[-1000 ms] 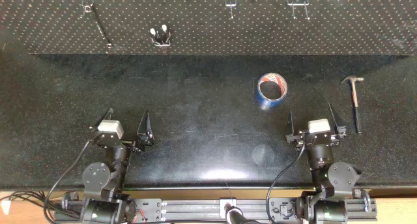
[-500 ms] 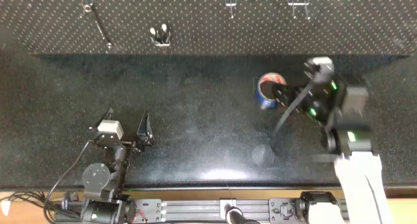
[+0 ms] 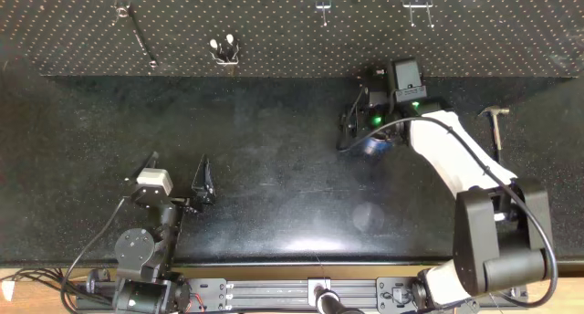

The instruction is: Place Tools Onto Pegboard

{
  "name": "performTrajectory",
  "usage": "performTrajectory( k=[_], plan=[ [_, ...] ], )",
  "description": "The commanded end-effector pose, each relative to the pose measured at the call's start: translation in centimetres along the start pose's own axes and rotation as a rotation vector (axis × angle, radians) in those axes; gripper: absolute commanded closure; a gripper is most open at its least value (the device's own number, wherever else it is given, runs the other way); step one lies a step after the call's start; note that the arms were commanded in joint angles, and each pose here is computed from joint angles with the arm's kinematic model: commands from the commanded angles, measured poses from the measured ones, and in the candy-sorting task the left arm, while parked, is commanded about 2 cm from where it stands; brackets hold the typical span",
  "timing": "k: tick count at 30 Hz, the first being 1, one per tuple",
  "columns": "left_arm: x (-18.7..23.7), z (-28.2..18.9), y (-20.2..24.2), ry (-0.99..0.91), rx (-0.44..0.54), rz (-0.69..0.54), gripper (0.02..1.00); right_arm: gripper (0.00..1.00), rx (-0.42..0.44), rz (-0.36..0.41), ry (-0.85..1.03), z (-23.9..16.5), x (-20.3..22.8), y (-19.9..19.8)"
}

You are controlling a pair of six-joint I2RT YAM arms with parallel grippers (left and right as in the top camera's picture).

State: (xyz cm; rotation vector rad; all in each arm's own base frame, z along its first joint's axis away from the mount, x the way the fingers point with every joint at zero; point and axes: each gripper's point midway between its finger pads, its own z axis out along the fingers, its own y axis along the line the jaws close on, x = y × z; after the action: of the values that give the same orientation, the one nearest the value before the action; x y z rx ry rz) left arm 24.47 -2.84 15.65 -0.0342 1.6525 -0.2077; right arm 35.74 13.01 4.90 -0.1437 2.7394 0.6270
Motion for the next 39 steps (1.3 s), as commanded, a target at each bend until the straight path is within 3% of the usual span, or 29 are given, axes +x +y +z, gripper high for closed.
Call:
performTrajectory(
  k=[1, 3, 5, 7, 8, 10, 11, 12, 14, 16, 17, 20, 22, 29, 32, 39],
  plan=[
    [0.0, 0.0, 0.1, -0.002, -0.006, 0.009, 0.025, 0.923, 0.040, 0.009, -0.002, 0.0, -0.3, -0.5],
    [0.0, 0.0, 0.1, -0.002, -0.006, 0.009, 0.025, 0.923, 0.096, 0.020, 0.023, 0.0, 0.4, -1.5],
    [0.0, 0.0, 0.1, -0.002, -0.005, 0.009, 0.025, 0.925, 0.094, 0.018, 0.028, 0.0, 0.6, -1.3],
    [0.0, 0.0, 0.1, -0.002, -0.006, 0.009, 0.023, 0.925, 0.061, -0.033, -0.087, -2.6, -1.2, 1.2],
    [0.0, 0.0, 0.1, -0.002, -0.005, 0.009, 0.023, 0.925, -0.011, -0.090, -0.315, -5.1, -2.7, 4.0],
    [0.0, 0.0, 0.1, -0.002, -0.006, 0.009, 0.025, 0.923, -0.154, -0.151, -0.582, -8.0, -2.5, 8.3],
    [0.0, 0.0, 0.1, -0.002, -0.006, 0.009, 0.023, 0.925, -0.132, -0.164, -0.677, -9.6, -2.4, 8.8],
    [0.0, 0.0, 0.1, -0.002, -0.006, 0.009, 0.025, 0.925, -0.116, -0.153, -0.729, -11.2, -2.5, 9.2],
    [0.0, 0.0, 0.1, -0.002, -0.005, 0.009, 0.025, 0.925, -0.242, -0.157, -0.860, -16.6, -3.6, 13.4],
    [0.0, 0.0, 0.1, -0.002, -0.005, 0.009, 0.025, 0.923, -0.320, -0.205, -0.920, -19.9, -4.6, 17.0],
    [0.0, 0.0, 0.1, -0.002, -0.005, 0.009, 0.025, 0.925, -0.319, -0.201, -0.961, -21.3, -5.4, 17.8],
    [0.0, 0.0, 0.1, -0.002, -0.005, 0.009, 0.025, 0.925, -0.144, -0.074, -1.047, -21.5, -8.0, 14.9],
    [0.0, 0.0, 0.1, -0.002, -0.005, 0.009, 0.025, 0.925, -0.191, -0.009, -1.056, -20.2, -10.2, 16.1],
    [0.0, 0.0, 0.1, -0.002, -0.005, 0.009, 0.025, 0.925, -0.210, -0.019, -1.058, -17.4, -14.2, 18.4],
    [0.0, 0.0, 0.1, -0.002, -0.006, 0.009, 0.025, 0.925, -0.144, 0.019, -1.086, -16.8, -15.8, 17.5],
    [0.0, 0.0, 0.1, -0.002, -0.005, 0.009, 0.025, 0.925, -0.173, 0.011, -1.105, -15.0, -18.0, 19.2]
  ],
)
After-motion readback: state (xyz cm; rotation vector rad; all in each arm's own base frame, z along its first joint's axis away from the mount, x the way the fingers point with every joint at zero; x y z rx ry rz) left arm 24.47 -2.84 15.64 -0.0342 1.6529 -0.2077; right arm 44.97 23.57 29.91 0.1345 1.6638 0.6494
